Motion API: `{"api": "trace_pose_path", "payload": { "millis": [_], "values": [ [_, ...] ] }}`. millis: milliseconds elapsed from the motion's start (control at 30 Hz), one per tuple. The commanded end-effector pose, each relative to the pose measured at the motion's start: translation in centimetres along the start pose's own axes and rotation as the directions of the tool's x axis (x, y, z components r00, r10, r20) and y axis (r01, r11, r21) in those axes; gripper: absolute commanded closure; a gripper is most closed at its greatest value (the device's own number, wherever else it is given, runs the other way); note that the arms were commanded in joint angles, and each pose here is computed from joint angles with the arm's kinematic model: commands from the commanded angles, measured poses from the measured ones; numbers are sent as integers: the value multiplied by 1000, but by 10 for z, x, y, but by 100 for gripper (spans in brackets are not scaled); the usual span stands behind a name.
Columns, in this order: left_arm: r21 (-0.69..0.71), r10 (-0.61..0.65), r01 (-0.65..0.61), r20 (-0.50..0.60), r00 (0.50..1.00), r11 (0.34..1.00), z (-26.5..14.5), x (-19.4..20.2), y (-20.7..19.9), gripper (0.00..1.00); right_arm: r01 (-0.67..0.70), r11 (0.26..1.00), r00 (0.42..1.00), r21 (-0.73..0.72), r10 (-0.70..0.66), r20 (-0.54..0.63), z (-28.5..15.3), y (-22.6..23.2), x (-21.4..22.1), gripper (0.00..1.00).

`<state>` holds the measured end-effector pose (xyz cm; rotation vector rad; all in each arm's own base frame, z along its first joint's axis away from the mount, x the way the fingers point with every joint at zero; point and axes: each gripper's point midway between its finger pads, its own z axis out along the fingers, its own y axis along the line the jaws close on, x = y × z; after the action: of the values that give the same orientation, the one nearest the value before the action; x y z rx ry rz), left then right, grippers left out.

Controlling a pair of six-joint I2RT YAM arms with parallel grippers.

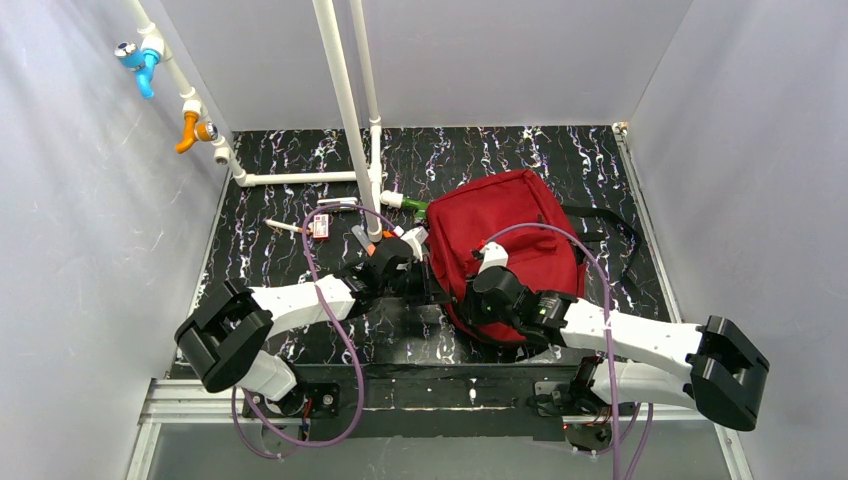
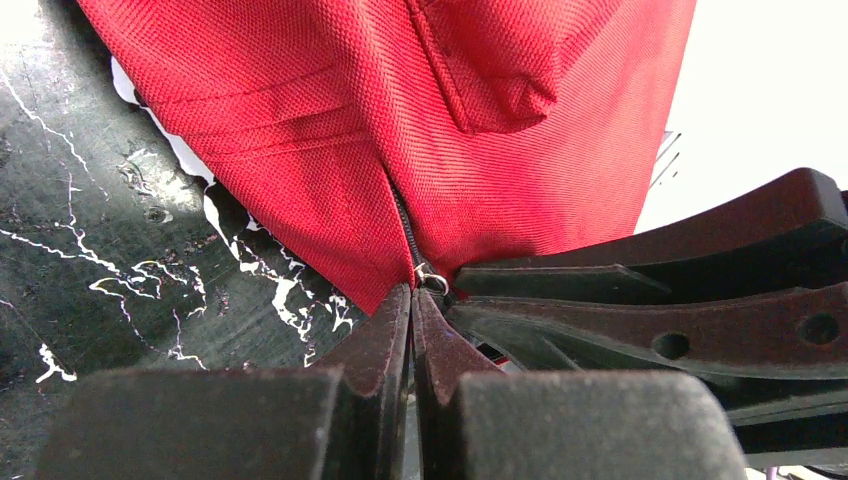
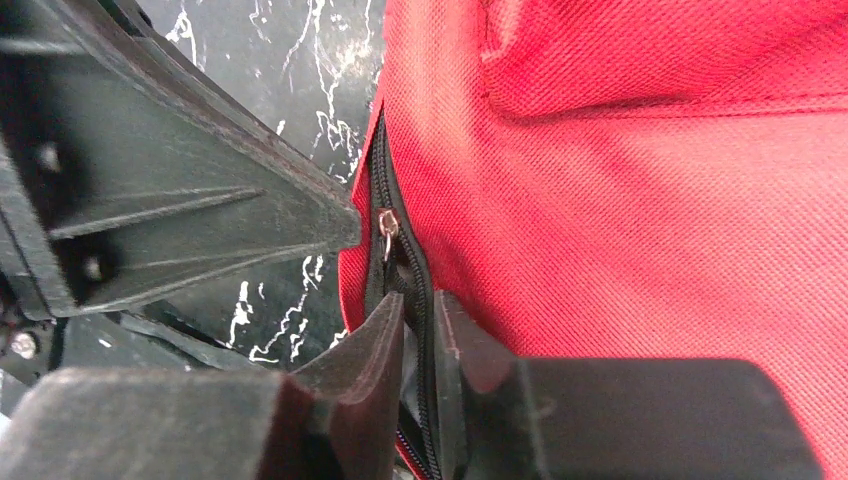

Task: Pack the student bag
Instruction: Zip the student bag at the center of the board.

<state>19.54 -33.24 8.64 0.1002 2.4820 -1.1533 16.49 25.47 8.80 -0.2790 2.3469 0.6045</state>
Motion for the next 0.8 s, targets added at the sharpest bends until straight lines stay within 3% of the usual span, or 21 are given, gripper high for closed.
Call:
{"api": "trace_pose_path", "payload": {
  "millis": [0, 267, 500, 633, 767],
  "values": [
    [62, 7, -8, 11, 1000, 998, -7, -3, -14, 100, 15, 998, 999, -56, -13, 50, 0, 20, -23, 72],
    [75, 3, -1, -22, 1000, 997, -3, 1, -17, 100, 25, 990, 996, -136, -14, 84, -1, 33, -28, 69],
    [77, 4, -2, -19, 1000, 997, -6, 2, -15, 100, -75, 980, 982, -183, 104, 155, -12, 28, -37, 70],
    [90, 6, -4, -23, 1000, 996, -7, 1, -19, 100, -93, 980, 983, -175, 118, 141, -4, 23, -35, 82],
    [87, 1, 1, -20, 1000, 996, -8, 2, -17, 100, -80, 984, 989, -157, 98, 107, 2, 21, -29, 84]
  ]
}}
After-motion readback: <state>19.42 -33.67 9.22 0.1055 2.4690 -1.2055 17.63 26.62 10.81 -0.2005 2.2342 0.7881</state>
